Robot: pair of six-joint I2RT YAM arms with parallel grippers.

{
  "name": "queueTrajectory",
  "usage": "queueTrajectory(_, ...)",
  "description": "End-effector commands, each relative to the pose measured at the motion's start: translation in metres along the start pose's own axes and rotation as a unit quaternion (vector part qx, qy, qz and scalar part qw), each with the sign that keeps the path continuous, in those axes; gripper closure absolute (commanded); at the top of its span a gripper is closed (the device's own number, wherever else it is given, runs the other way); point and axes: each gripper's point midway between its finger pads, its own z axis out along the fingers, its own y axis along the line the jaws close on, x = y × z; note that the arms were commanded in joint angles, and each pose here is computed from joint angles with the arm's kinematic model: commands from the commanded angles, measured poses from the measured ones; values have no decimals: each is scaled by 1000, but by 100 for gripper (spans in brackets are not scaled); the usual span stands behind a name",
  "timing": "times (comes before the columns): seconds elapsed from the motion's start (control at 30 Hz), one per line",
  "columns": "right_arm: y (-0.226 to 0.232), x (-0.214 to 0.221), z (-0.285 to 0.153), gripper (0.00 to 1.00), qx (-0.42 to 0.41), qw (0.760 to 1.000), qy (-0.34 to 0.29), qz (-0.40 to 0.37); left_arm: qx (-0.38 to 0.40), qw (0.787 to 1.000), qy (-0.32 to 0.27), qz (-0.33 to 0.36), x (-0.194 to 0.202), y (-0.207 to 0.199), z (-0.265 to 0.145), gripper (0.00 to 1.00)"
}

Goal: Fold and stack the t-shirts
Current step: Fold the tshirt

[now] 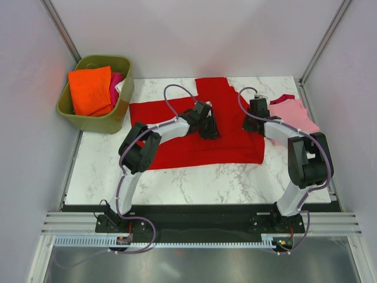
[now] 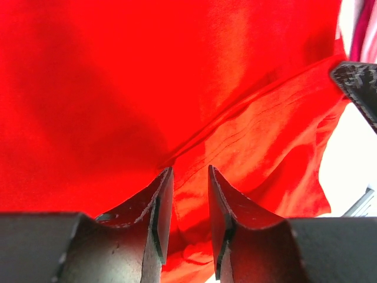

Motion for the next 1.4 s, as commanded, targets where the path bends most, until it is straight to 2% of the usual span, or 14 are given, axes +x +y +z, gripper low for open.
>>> queueTrajectory(0.0, 6, -19, -11, 100, -18, 999, -31, 11, 0, 1000, 2, -13, -3, -9, -2, 63)
queueTrajectory(0.4, 5, -16, -8, 100, -19, 999, -27, 15, -35, 999, -20, -13, -3, 2, -16, 59)
queueTrajectory(0.7, 4, -14, -6, 100, -18, 999, -24, 17, -44, 998, -37, -15, -5, 5, -24, 51)
queueTrajectory(1.07, 4, -13, -6, 100, -19, 999, -24, 17, -20, 1000, -17, -6, -3, -7, -8, 67)
queueTrajectory(1.2, 3, -13, -6, 100, -19, 999, -25, 19, -17, 1000, -16, -1, -3, -11, -5, 76)
queueTrajectory(1.37, 3, -15, -8, 100, -18, 999, -28, 18, -13, 1000, -12, 3, -4, -14, -3, 77)
